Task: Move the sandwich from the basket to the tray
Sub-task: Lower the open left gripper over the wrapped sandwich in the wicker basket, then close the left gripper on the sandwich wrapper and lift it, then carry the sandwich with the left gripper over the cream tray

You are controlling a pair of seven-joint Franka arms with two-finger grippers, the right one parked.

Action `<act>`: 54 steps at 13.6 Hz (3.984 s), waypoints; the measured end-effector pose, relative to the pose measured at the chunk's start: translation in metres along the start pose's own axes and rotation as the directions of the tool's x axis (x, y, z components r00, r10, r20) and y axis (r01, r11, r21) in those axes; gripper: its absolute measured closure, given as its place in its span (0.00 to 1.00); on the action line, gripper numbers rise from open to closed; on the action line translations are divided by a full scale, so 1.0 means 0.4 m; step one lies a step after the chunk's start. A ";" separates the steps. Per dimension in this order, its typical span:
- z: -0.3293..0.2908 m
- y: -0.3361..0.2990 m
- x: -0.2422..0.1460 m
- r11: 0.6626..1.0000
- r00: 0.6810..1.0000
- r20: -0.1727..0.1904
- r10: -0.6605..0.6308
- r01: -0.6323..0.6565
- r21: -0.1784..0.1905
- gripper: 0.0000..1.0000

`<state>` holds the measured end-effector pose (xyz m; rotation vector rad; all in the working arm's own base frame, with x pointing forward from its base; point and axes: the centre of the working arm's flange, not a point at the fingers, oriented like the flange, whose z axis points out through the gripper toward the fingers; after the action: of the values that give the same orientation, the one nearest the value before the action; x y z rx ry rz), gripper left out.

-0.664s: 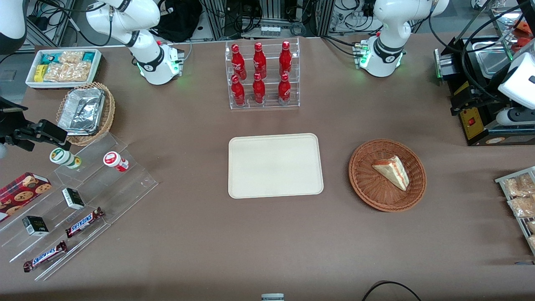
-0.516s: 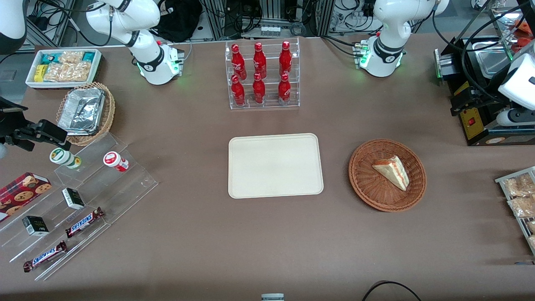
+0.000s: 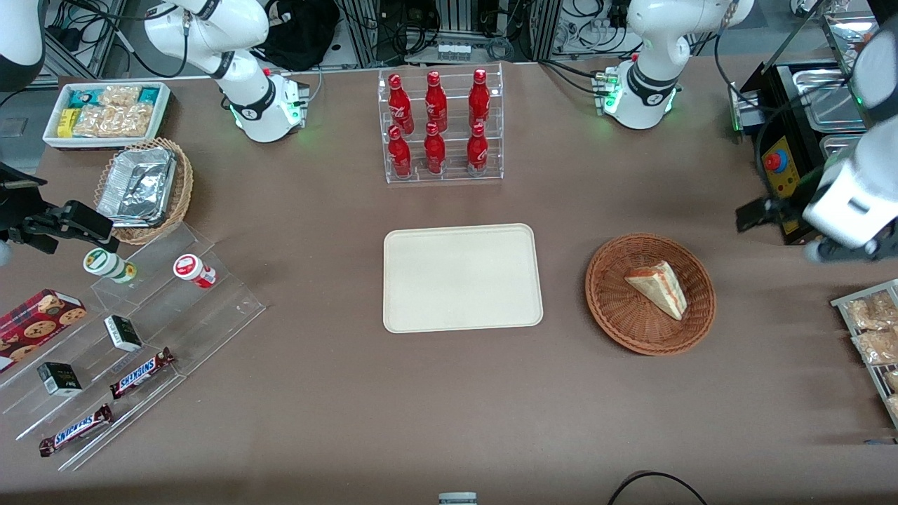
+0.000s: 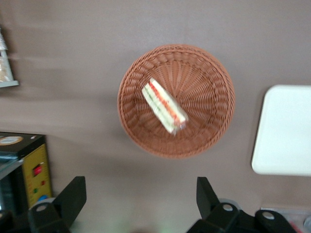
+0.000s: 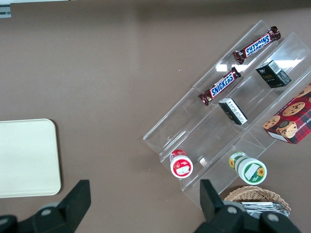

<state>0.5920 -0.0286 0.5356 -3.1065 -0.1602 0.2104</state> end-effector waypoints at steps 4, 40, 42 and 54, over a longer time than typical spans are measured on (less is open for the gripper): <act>0.226 0.038 0.052 0.983 0.982 -0.035 -0.185 0.184 -0.021 0.00; 0.319 0.240 0.010 0.863 0.864 0.002 -0.504 0.504 -0.032 0.86; 0.268 0.377 -0.032 0.907 0.908 -0.009 -0.419 0.418 -0.056 0.86; 0.558 1.043 -0.301 0.996 0.994 -0.060 0.087 -0.086 0.008 0.86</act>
<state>0.4850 -0.4522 0.3177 -3.1132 -0.0237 0.1181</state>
